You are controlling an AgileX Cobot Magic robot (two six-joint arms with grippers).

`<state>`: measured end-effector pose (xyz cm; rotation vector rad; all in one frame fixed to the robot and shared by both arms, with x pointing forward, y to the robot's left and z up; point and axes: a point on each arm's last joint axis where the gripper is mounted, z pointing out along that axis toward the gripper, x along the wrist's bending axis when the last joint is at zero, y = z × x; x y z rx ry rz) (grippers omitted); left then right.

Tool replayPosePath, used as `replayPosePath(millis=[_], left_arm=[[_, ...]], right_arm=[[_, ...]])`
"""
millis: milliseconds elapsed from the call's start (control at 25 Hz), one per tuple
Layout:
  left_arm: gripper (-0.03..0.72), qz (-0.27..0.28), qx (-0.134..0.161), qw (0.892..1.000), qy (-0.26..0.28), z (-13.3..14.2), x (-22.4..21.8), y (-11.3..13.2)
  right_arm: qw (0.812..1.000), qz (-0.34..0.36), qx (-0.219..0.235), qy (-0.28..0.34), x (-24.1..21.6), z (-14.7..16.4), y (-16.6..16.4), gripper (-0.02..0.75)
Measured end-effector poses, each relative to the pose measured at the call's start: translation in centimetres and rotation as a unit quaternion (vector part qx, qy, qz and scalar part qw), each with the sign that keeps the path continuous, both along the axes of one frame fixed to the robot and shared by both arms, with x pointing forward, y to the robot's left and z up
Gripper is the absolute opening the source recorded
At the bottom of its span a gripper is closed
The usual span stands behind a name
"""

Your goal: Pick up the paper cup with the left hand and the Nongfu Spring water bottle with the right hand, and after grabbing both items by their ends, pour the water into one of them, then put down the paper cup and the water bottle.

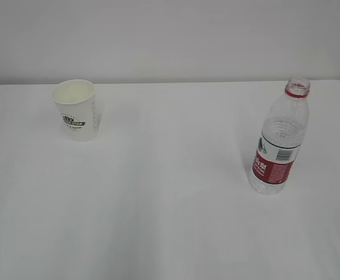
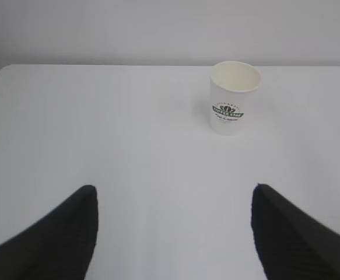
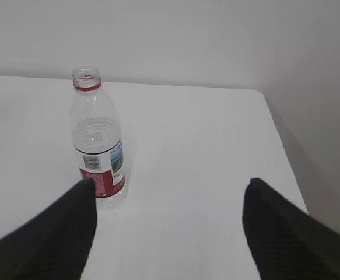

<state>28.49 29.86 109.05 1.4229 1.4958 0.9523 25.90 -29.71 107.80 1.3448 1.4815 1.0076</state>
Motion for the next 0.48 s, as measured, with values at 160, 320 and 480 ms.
replayPosePath(millis=[160, 320, 480], left_arm=[[0.587, 0.002, 0.001, 1.000, -0.004, 0.2, 1.0, 0.1], [0.587, 0.004, 0.002, 1.000, -0.011, 0.4, 1.8, 0.1], [0.587, 0.005, 0.002, 1.000, -0.024, 0.7, 2.6, 0.1]], right_arm=[[1.000, 0.001, -0.004, 0.002, 0.8, 0.2, 0.0, 0.591], [1.000, 0.001, -0.004, 0.004, 1.5, 0.4, 0.0, 0.591], [1.000, 0.000, -0.004, 0.001, 2.2, 0.6, 0.0, 0.591]])
